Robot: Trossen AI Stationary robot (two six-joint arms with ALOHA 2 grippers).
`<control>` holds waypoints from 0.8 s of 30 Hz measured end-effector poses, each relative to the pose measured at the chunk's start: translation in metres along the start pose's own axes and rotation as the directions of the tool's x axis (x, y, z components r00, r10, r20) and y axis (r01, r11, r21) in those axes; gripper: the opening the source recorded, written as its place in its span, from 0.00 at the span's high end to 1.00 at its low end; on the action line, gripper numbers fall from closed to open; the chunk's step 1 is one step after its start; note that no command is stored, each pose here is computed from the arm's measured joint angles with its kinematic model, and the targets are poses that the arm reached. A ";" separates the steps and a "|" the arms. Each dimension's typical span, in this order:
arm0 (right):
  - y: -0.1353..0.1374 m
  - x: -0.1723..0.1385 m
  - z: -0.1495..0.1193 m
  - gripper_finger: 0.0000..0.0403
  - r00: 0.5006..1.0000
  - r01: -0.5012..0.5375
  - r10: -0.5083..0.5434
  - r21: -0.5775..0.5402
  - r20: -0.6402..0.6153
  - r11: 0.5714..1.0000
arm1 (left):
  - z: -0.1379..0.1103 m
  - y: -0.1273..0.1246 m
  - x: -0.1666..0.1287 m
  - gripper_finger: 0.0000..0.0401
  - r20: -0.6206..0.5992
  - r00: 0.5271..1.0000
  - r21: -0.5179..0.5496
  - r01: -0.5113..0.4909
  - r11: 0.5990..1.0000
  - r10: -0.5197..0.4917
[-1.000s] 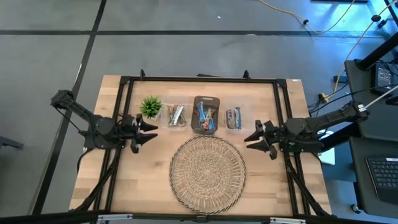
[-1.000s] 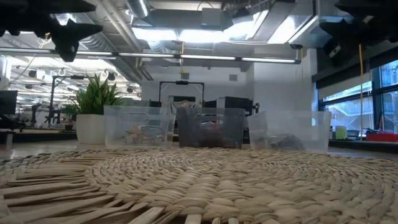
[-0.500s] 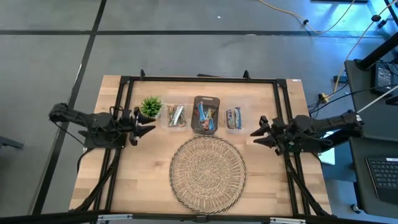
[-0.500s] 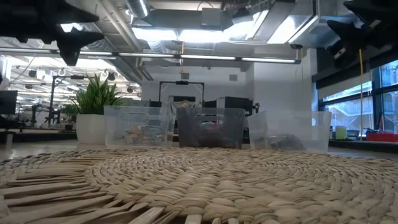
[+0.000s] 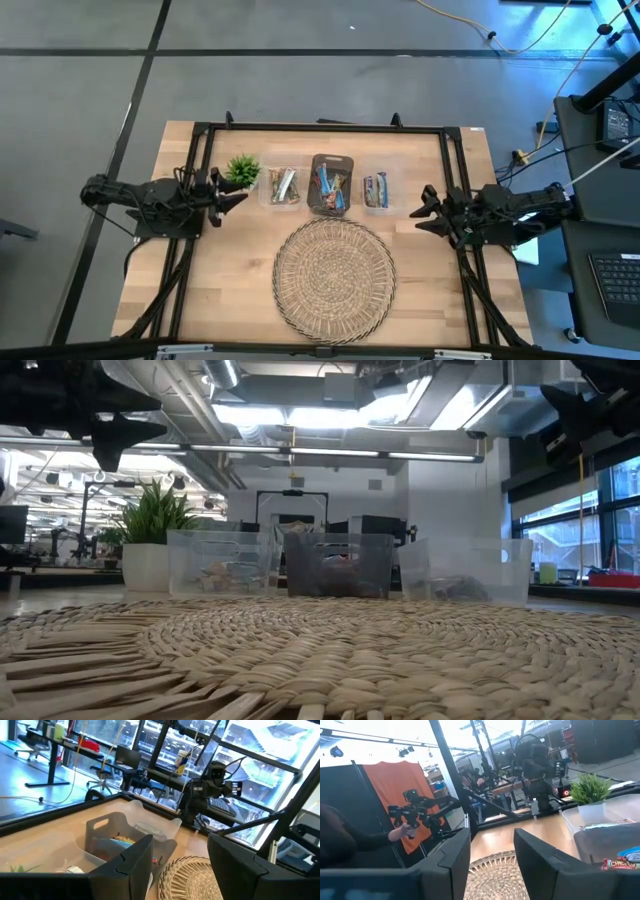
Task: Pick and place Granola Bars by type
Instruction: Return to Home Position
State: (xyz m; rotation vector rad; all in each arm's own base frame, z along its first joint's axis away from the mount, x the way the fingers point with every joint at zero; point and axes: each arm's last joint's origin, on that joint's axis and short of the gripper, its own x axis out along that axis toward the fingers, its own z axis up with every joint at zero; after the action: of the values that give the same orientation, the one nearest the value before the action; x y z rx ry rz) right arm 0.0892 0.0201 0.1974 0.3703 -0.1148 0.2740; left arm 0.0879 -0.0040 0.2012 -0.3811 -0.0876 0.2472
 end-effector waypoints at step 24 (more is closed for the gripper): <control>0.000 0.000 0.001 0.61 1.000 0.017 -0.017 -0.028 0.010 0.999 | 0.003 0.000 0.000 0.55 0.032 0.999 -0.010 -0.006 1.000 0.006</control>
State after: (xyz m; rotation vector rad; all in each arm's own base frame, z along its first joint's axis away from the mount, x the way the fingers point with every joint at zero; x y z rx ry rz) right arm 0.0892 0.0195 0.1977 0.3442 -0.1250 0.2535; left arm 0.0878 -0.0027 0.2041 -0.3873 -0.1189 0.2587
